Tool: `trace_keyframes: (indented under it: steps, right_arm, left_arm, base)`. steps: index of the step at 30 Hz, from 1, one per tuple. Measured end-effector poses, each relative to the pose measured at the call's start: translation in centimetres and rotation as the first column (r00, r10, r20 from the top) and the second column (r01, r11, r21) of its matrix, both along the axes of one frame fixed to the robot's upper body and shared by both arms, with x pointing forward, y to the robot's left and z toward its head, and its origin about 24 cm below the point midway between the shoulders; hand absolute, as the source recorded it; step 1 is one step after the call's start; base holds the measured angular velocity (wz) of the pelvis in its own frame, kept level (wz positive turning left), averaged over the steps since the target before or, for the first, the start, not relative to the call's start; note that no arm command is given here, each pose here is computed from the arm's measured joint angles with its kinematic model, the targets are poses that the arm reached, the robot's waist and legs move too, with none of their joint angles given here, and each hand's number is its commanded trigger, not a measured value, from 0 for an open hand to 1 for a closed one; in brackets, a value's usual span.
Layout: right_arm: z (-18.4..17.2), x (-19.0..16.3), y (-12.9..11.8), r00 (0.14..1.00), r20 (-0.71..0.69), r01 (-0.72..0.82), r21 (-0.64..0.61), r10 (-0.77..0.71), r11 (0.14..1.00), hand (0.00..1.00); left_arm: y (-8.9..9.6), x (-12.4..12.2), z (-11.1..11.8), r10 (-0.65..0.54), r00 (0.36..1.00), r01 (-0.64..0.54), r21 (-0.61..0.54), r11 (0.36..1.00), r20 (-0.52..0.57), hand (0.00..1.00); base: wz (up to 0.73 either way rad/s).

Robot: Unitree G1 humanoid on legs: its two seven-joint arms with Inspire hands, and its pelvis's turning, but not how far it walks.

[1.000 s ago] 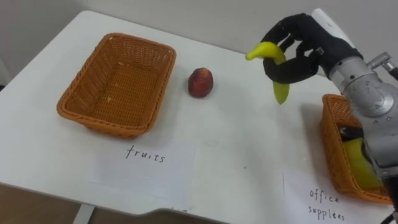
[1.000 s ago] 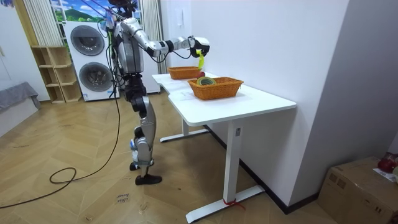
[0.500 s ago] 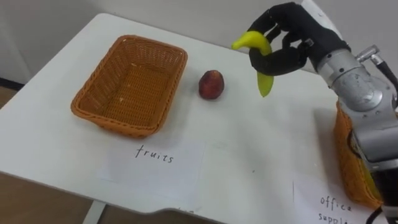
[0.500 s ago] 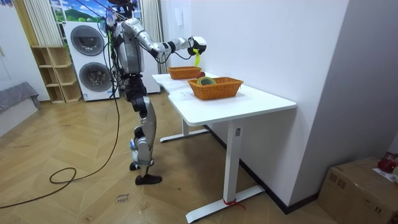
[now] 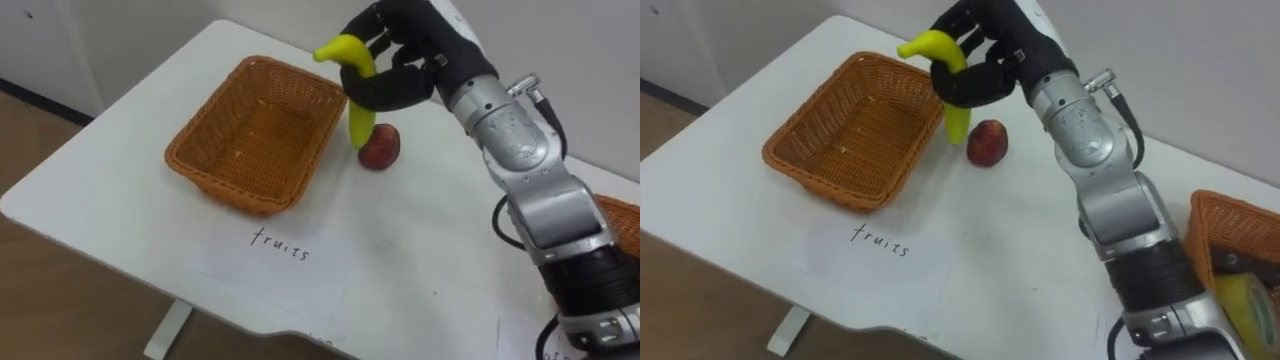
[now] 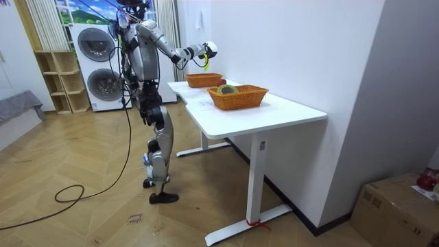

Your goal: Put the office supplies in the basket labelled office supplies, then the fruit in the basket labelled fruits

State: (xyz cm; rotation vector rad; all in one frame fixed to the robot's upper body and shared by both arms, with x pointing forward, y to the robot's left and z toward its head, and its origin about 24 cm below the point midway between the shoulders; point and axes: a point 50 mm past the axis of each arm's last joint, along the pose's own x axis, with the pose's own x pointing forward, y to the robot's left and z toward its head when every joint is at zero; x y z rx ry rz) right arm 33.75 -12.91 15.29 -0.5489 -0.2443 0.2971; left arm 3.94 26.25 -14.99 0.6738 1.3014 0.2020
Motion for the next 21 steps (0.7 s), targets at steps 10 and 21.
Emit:
trace_keyframes:
  steps: [10, 21]
  right_arm:
    - [0.0, -0.1, 1.4, 0.999, -0.01, -0.038, 0.081, 0.039, 0.996, 1.0]
    - [-1.5, 0.8, 2.3, 0.995, -0.085, -0.038, 0.063, 0.044, 0.997, 1.0]
  left_arm:
    - [-0.6, 0.3, 0.0, -0.059, 0.998, 0.059, 0.009, 0.998, -0.011, 0.0]
    - [-0.8, 0.1, 0.0, -0.063, 0.998, 0.063, 0.007, 0.998, -0.014, 0.0]
  base:
    - [0.09]
    - [0.09]
